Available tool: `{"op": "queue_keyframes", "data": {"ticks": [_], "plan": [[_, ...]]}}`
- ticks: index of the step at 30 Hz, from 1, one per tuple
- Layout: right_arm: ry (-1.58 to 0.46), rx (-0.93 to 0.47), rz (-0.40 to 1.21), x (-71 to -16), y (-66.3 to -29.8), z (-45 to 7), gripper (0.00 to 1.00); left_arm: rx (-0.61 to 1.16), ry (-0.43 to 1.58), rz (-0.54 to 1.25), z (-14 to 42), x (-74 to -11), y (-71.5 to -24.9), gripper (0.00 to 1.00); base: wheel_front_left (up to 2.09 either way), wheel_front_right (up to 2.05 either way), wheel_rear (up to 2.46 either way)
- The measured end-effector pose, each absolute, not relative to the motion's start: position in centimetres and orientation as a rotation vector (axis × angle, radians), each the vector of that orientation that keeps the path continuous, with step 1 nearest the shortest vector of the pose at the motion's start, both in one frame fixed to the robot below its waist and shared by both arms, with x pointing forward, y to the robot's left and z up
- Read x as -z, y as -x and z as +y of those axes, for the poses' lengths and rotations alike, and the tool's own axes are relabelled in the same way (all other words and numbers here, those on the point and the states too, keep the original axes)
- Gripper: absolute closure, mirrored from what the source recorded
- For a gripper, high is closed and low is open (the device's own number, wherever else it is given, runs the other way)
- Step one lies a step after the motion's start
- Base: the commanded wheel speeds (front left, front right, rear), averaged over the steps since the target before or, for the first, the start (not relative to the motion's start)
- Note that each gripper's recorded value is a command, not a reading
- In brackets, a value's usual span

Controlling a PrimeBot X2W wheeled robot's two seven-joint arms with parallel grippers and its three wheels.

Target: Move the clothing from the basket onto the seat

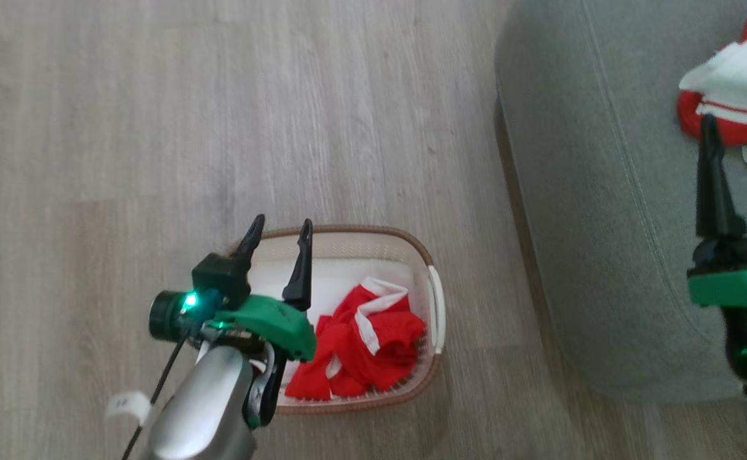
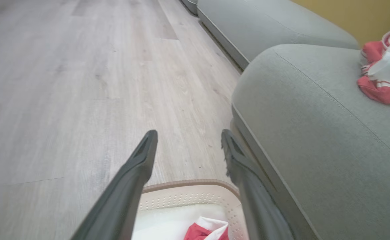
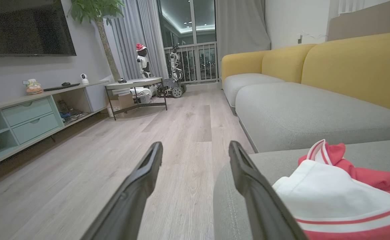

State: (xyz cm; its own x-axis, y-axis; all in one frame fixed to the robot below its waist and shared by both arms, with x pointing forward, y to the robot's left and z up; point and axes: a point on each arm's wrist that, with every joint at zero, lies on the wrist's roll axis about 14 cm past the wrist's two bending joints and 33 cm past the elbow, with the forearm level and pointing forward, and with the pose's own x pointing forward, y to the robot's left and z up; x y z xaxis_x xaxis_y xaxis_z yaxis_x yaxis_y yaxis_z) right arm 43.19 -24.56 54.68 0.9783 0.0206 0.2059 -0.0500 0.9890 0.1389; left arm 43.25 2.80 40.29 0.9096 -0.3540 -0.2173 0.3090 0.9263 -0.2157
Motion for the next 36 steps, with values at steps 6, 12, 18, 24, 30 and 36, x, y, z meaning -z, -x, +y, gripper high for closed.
{"op": "queue_keyframes", "data": {"ticks": [6,12,18,24,30,36], "plan": [[-0.128,-0.020,-0.219,-54.9,-44.8,-25.7,0.00,0.387,0.184,0.429,1.0,-34.8,-43.5,0.00,0.00,0.00,0.00],[-0.108,-0.011,-0.218,-54.4,-46.4,-26.6,0.00,0.433,0.169,0.598,-0.2,-29.4,-43.0,0.00,0.00,0.00,0.00],[-0.077,-0.024,-0.213,-53.9,-48.2,-27.0,0.00,0.483,0.158,0.743,-1.3,-24.8,-42.5,0.00,0.00,0.00,0.00],[-0.044,-0.022,-0.206,-53.5,-49.1,-27.7,0.00,0.499,0.157,0.878,-1.9,-21.1,-41.3,0.00,0.00,0.00,0.00],[-0.021,-0.006,-0.189,-52.7,-50.0,-28.7,0.00,0.537,0.156,1.023,-3.1,-17.7,-39.8,0.00,0.00,0.00,0.00],[0.010,0.004,-0.191,-52.4,-51.1,-29.4,0.00,0.613,0.159,1.170,-4.7,-14.9,-37.7,0.00,0.00,0.00,0.00]]}}
